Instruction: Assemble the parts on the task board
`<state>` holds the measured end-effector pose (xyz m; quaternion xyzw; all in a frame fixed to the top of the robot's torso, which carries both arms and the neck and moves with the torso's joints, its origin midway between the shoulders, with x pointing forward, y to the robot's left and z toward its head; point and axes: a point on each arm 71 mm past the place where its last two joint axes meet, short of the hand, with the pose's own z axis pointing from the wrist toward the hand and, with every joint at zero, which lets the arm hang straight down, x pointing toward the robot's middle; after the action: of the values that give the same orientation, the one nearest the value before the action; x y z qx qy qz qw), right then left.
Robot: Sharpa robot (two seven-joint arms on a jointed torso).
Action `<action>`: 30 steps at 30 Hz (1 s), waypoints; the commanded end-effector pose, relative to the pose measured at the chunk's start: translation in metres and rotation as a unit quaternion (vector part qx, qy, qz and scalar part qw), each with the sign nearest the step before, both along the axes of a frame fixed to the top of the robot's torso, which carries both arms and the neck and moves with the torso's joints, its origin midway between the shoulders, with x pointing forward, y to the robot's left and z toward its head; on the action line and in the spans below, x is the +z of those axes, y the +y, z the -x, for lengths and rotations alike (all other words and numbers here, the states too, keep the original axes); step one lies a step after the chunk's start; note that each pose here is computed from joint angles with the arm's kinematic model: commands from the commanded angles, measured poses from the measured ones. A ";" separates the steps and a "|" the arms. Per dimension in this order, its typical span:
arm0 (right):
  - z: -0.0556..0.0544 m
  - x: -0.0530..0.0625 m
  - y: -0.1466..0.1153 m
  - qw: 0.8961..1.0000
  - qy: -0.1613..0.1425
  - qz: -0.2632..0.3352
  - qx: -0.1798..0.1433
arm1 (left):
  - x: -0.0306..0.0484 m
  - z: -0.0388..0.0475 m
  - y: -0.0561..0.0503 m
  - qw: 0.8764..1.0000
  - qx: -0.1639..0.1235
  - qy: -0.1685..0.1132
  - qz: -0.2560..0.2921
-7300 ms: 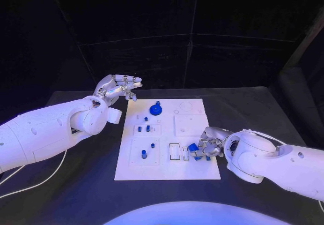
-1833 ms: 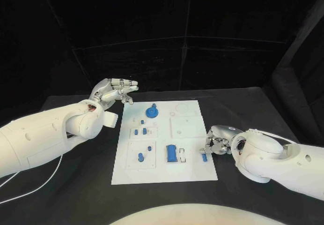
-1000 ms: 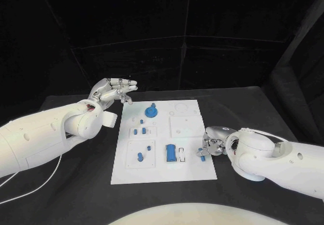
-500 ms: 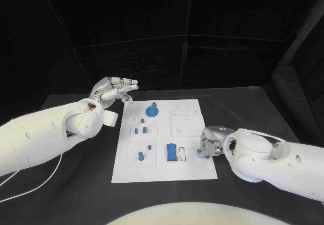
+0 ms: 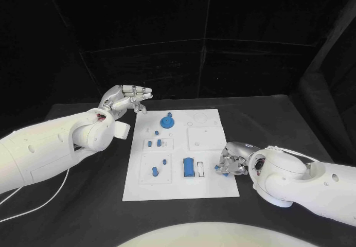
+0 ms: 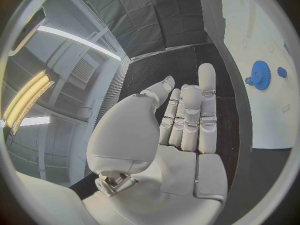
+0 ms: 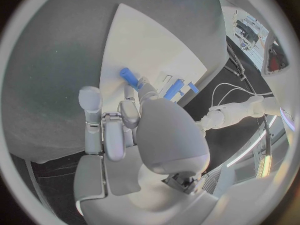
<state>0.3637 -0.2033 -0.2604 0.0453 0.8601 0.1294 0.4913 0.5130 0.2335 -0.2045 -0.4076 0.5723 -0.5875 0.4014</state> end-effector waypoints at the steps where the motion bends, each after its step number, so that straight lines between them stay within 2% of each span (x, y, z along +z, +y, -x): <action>1: 0.001 0.002 -0.002 0.998 0.010 -0.051 -0.037 | 0.0011 -0.0001 -0.001 1.000 -0.006 -0.001 0.004; 14: 0.005 0.004 0.005 0.993 0.027 -0.099 -0.052 | 0.0013 0.0004 -0.001 1.000 -0.005 -0.001 0.004; 30: 0.001 0.001 0.025 0.991 0.027 -0.123 -0.049 | 0.0015 0.0007 -0.001 1.000 -0.005 -0.001 0.004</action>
<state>0.3614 -0.1796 -0.2600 0.1410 0.8535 0.1994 0.4603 0.5124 0.2335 -0.2045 -0.4075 0.5726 -0.5877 0.4007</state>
